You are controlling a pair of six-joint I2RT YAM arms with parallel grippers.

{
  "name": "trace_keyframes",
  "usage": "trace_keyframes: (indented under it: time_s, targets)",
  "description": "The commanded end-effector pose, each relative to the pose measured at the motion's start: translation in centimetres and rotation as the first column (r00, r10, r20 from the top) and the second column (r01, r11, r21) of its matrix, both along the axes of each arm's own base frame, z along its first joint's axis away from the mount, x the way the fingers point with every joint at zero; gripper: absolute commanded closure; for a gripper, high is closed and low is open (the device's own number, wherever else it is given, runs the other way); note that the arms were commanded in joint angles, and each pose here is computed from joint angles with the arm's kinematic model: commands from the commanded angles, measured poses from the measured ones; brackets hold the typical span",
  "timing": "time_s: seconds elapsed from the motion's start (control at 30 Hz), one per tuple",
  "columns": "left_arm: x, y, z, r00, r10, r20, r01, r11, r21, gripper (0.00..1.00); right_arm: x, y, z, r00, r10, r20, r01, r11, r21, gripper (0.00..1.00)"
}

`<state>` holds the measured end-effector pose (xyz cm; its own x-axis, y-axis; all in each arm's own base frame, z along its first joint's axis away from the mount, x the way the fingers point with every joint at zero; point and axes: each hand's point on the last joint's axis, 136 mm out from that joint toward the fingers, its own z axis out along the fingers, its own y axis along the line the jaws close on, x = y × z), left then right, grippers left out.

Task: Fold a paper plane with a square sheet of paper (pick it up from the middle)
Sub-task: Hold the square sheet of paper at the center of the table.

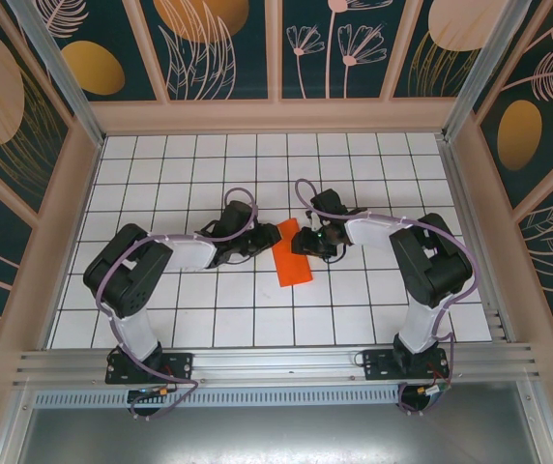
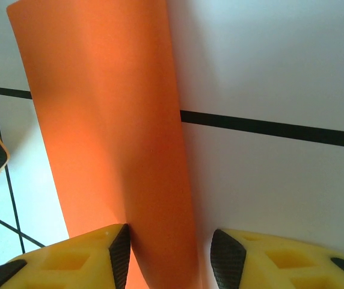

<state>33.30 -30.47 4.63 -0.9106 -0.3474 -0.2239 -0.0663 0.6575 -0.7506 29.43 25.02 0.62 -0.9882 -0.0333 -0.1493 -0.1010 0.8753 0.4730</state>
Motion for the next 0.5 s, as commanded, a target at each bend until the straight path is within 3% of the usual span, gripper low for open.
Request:
trace_keyframes:
  time_s: [0.0, 0.47]
  targets:
    - [0.4, -1.1, 0.6, 1.000, -0.017, 0.012, 0.017, 0.999, -0.035, 0.62, -5.4, -2.9, -11.6, 0.985, 0.043, -0.165, -0.078, 0.974, -0.214, 0.50]
    - [-0.1, -2.2, -0.4, 0.998, -0.055, -0.015, 0.054, 0.998, -0.041, 0.69, -5.7, -3.2, -12.2, 0.984, 0.051, -0.172, -0.091, 0.968, -0.233, 0.51]
